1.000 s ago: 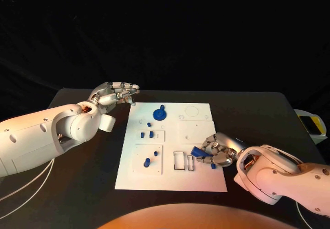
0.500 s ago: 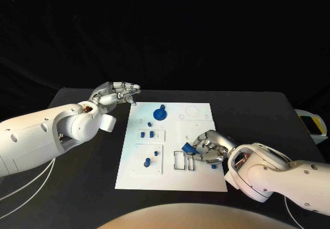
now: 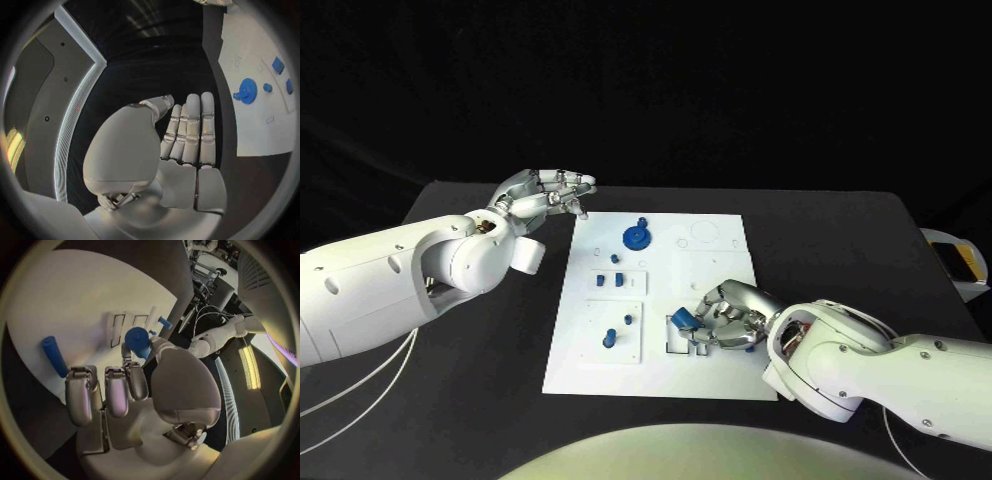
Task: Assemble the parts on the task board
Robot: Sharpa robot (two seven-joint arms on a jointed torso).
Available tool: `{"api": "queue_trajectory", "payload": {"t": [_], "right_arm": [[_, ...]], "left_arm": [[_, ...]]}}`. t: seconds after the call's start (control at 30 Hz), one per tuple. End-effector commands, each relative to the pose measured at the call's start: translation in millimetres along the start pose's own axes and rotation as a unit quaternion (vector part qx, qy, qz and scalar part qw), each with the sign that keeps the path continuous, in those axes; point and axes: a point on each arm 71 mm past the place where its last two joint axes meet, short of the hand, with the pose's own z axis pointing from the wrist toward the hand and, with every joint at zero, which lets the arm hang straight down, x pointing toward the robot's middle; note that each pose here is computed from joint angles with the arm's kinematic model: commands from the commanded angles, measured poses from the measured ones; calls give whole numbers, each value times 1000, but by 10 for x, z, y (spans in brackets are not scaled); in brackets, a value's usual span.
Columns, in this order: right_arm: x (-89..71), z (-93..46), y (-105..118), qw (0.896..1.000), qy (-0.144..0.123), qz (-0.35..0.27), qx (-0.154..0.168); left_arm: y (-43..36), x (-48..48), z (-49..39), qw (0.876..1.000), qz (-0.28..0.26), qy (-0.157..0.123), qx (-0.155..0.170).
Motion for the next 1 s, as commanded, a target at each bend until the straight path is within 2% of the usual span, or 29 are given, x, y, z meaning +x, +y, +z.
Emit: {"api": "queue_trajectory", "payload": {"t": [0.03, 0.37, 1.0], "right_arm": [[63, 9, 3, 999, 32, -9, 3], [71, 70, -59, 999, 37, -14, 15], [90, 117, -37, 999, 34, -25, 12]], "left_arm": [[-11, 30, 3, 1000, -3, 11, 5], [-11, 29, 2, 1000, -3, 10, 4], [-11, 26, -1, 1000, -3, 10, 4]]}}
